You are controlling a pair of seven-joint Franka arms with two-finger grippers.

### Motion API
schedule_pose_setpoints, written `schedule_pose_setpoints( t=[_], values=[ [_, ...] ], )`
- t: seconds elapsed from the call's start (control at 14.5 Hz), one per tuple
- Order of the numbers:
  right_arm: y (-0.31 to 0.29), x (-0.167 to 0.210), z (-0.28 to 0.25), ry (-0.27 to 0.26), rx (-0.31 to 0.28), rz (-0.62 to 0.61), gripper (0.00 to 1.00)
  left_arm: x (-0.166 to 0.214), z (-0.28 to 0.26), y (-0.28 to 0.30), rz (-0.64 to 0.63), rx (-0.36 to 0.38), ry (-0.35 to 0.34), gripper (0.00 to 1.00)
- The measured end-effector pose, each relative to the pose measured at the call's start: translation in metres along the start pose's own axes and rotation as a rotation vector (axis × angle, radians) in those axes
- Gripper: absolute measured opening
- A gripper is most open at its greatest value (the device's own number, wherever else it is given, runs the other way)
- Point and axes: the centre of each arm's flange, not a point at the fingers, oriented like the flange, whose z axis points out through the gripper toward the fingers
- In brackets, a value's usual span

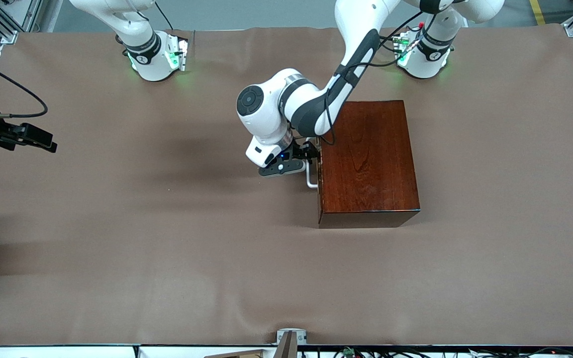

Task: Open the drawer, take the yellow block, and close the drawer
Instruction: 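Pull the drawer open by its handle with the left gripper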

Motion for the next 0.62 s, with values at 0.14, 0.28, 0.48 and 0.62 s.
schedule_pose_setpoints(
  t=[0.14,0.28,0.48,0.62],
  values=[
    [0.000,0.000,0.000,0.000,0.000,0.000,1.00,0.002,-0.004,0.003,-0.027,-0.048,-0.011,1.00],
    [0.000,0.000,0.000,0.000,0.000,0.000,1.00,0.002,-0.007,0.007,-0.043,-0.090,-0.016,1.00],
    [0.000,0.000,0.000,0.000,0.000,0.000,1.00,0.001,-0.011,0.014,-0.058,-0.144,-0.020,1.00],
    [0.000,0.000,0.000,-0.001,0.000,0.000,1.00,0.000,-0.012,0.015,-0.069,-0.155,-0.019,1.00]
  ],
)
